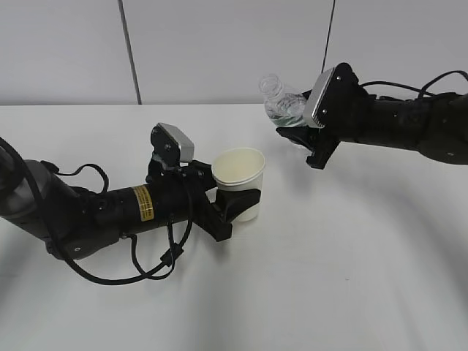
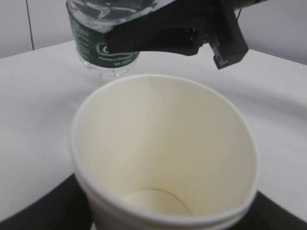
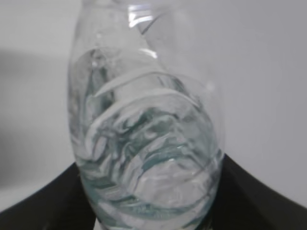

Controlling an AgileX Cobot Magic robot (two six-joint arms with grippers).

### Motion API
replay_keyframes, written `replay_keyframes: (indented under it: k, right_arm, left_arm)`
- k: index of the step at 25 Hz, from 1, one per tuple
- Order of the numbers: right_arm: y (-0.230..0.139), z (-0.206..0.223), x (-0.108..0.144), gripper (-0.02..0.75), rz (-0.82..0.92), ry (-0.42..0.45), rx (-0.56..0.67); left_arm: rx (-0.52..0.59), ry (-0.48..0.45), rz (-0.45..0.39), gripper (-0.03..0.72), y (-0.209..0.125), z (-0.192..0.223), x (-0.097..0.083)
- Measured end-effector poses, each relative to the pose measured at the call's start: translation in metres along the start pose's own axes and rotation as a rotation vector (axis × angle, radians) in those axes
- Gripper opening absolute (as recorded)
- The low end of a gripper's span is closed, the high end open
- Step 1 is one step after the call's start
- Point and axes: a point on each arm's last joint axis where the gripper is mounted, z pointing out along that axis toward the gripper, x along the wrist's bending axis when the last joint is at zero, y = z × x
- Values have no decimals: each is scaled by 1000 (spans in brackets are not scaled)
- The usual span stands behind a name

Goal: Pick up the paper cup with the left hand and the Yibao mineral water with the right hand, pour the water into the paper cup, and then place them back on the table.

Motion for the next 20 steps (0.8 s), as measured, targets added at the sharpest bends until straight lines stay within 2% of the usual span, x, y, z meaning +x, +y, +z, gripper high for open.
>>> replay_keyframes:
  k: [20]
  right_arm:
    - [11, -5, -5, 445, -244, 8, -20]
  left_arm:
    - [-11, 2, 9, 427, 4, 3, 2]
